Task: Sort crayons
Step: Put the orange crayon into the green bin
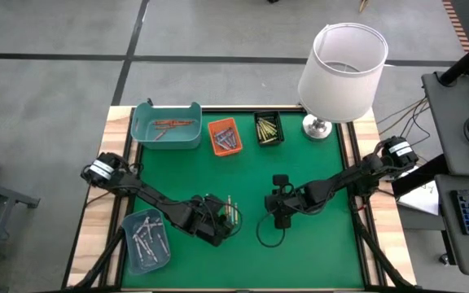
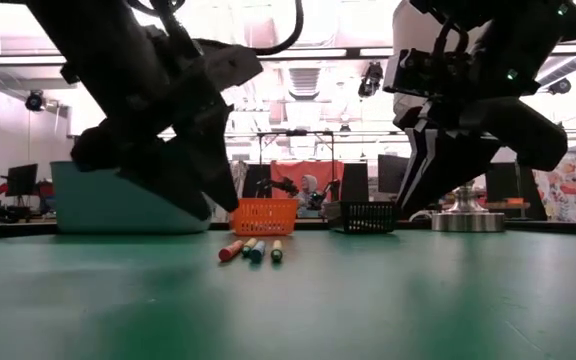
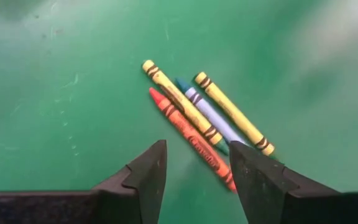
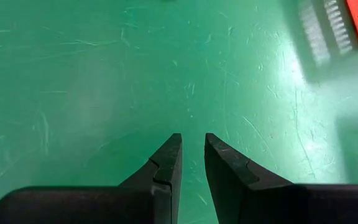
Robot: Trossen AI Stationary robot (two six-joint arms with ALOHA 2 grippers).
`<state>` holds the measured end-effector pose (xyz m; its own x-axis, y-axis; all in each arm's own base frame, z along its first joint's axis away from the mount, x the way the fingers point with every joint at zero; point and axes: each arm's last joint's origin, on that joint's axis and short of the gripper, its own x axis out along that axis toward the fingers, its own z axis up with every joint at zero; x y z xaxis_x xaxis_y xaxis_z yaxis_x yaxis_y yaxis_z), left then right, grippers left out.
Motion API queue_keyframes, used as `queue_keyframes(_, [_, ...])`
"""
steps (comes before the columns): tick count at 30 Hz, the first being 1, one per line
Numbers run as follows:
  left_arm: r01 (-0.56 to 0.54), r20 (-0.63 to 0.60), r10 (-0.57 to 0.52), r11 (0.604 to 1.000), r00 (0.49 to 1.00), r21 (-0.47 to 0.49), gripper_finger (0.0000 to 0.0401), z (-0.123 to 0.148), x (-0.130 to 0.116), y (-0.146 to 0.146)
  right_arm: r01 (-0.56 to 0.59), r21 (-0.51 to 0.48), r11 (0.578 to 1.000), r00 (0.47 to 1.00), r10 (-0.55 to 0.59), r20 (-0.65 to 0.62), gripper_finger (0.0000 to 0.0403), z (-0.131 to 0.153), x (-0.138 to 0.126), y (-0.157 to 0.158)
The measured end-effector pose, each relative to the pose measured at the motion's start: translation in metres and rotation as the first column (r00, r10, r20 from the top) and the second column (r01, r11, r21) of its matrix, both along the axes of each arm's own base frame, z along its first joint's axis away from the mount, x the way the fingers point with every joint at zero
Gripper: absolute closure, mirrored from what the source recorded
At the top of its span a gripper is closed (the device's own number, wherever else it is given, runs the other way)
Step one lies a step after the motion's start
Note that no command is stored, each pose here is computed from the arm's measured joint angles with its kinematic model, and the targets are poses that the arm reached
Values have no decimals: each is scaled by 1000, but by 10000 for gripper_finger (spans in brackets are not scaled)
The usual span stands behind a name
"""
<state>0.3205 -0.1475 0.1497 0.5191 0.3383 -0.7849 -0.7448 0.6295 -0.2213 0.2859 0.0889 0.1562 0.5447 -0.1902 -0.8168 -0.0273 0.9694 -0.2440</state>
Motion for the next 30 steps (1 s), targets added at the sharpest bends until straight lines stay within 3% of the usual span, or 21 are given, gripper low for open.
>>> queue_keyframes(12, [11,-48,-9,999,999,39,248,-19,10,-5,0,2,1000,1000,0,6,344,0,1,0])
queue_keyframes(30, [17,-116,-15,1000,993,19,249,-30,11,-8,-2,6,1000,1000,2,21,344,1,2,1])
